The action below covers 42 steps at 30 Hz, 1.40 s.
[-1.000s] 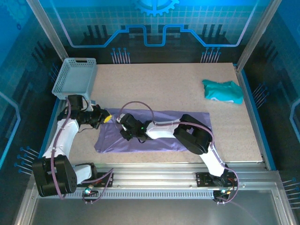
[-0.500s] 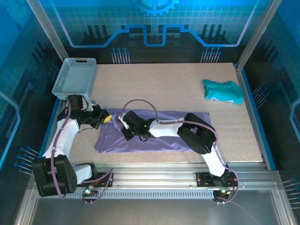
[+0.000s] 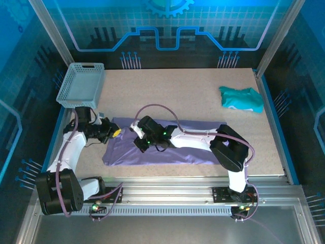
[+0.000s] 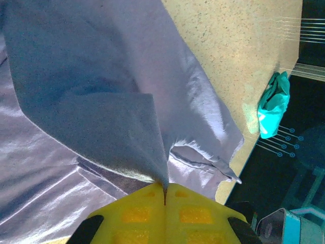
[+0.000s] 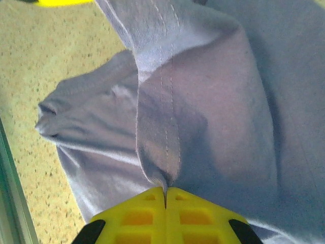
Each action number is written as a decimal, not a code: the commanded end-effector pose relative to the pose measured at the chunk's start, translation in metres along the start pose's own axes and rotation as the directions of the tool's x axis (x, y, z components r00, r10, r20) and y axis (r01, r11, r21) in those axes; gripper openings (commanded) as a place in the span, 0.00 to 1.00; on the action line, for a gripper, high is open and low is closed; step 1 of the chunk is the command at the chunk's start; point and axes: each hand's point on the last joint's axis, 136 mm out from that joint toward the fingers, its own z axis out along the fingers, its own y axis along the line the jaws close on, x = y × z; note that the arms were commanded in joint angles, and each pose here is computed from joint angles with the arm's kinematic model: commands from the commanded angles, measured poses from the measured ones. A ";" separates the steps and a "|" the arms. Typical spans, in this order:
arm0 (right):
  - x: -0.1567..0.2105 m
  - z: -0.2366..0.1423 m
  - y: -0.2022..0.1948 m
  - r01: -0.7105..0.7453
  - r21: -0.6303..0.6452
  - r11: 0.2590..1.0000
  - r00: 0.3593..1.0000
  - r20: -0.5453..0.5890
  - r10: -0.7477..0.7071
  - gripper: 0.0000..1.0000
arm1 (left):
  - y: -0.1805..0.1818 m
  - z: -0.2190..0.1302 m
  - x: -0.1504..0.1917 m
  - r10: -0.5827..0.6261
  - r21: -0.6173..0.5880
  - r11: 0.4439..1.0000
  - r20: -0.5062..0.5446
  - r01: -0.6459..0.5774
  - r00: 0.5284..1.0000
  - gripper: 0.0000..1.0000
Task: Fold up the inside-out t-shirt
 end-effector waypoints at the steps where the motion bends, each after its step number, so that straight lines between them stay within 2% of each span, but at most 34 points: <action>1: 0.020 -0.003 0.000 0.017 -0.025 1.000 0.996 -0.082 -0.019 0.00 | 0.015 0.000 0.007 -0.001 -0.028 1.000 0.006 0.001 1.000 0.00; 4: 0.032 0.002 0.001 0.008 -0.046 0.999 0.993 -0.117 -0.013 0.00 | 0.029 0.002 0.014 -0.016 -0.052 0.999 0.009 0.017 1.000 0.00; 9: 0.046 0.007 0.008 0.014 -0.098 0.995 0.986 -0.163 -0.030 0.05 | 0.044 -0.004 0.028 -0.044 -0.075 0.996 0.051 0.048 0.998 0.02; 10: 0.048 0.007 0.009 0.018 -0.108 0.994 0.984 -0.173 -0.037 0.06 | 0.045 -0.007 0.030 -0.046 -0.077 0.996 0.064 0.051 0.997 0.08; 12: 0.054 0.006 0.010 0.031 -0.119 0.992 0.978 -0.200 -0.055 0.08 | 0.049 -0.014 0.031 -0.044 -0.095 0.994 0.110 0.054 0.993 0.29; 14: 0.059 0.002 0.013 0.049 -0.143 0.988 0.973 -0.215 -0.080 0.13 | 0.050 -0.024 0.027 -0.024 -0.117 0.992 0.176 0.045 0.984 0.44; 16: 0.061 -0.002 0.013 0.063 -0.151 0.987 0.970 -0.224 -0.096 0.17 | 0.051 -0.035 0.019 0.007 -0.143 0.989 0.250 0.029 0.968 0.53; 19: 0.058 -0.010 0.012 0.075 -0.157 0.985 0.971 -0.213 -0.108 0.23 | 0.046 -0.044 0.006 0.070 -0.170 0.985 0.318 -0.016 0.946 0.61; 21: 0.055 -0.016 0.012 0.074 -0.173 0.982 0.973 -0.203 -0.109 0.28 | 0.043 -0.048 -0.001 0.099 -0.195 0.980 0.334 -0.034 0.937 0.63; 26: 0.050 -0.025 0.007 0.065 -0.161 0.985 0.980 -0.175 -0.094 0.30 | 0.025 -0.047 -0.013 0.169 -0.189 0.976 0.340 -0.108 0.925 0.64; 31: 0.024 -0.014 0.001 -0.072 -0.164 0.984 0.994 -0.089 0.058 0.32 | -0.005 0.003 -0.004 0.232 -0.110 0.971 0.234 -0.211 0.944 0.63; 34: 0.024 -0.001 -0.015 -0.182 -0.083 0.980 0.980 -0.099 0.174 0.31 | 0.004 0.037 -0.006 0.173 -0.113 0.981 0.162 -0.156 0.972 0.58; 37: 0.038 0.010 -0.029 -0.245 -0.010 0.970 0.962 -0.126 0.241 0.30 | 0.033 0.061 -0.016 0.116 -0.185 0.979 0.153 -0.087 0.981 0.53; 42: 0.074 0.024 -0.040 -0.308 0.046 0.950 0.922 -0.232 0.310 0.28 | 0.077 0.077 -0.014 0.073 -0.289 0.957 0.123 -0.035 0.990 0.53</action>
